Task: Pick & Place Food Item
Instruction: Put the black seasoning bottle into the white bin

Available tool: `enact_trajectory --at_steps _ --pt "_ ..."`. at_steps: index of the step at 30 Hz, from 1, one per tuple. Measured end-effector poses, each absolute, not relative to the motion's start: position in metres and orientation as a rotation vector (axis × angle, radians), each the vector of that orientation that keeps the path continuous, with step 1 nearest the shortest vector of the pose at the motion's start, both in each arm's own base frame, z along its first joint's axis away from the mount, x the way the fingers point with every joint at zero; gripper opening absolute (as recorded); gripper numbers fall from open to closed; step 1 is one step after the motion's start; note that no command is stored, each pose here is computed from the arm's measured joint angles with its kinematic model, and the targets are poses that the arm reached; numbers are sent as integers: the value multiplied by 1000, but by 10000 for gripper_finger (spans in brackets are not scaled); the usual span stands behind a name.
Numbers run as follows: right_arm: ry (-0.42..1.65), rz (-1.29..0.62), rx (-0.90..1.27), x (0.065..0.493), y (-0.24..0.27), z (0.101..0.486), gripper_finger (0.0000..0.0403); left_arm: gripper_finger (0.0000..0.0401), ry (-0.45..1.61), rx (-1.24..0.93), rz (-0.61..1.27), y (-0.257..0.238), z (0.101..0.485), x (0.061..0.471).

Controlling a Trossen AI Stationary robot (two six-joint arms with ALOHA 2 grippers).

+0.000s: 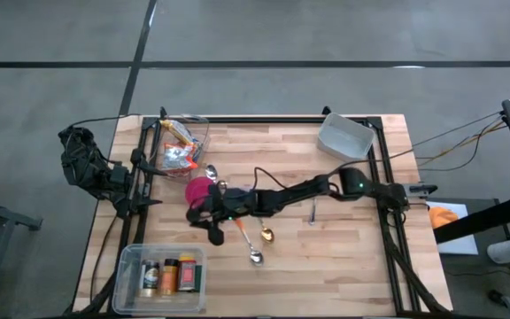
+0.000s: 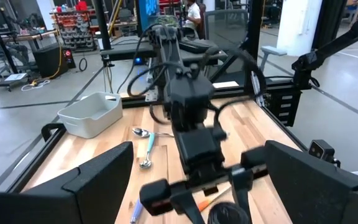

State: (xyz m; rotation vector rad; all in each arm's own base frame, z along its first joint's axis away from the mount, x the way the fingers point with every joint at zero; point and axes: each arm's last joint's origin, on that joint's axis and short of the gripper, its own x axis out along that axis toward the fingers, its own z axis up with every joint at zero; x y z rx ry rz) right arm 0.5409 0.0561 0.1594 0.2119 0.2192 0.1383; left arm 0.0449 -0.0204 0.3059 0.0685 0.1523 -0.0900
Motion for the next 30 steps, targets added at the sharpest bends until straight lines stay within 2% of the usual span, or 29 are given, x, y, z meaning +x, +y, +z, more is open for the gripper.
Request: enact_trajectory --at_steps 10,30 --pt "268 132 217 544 57 133 216 364 152 68 -90 -20 306 45" --pt "330 124 173 540 58 123 219 364 152 68 -89 -20 306 45"
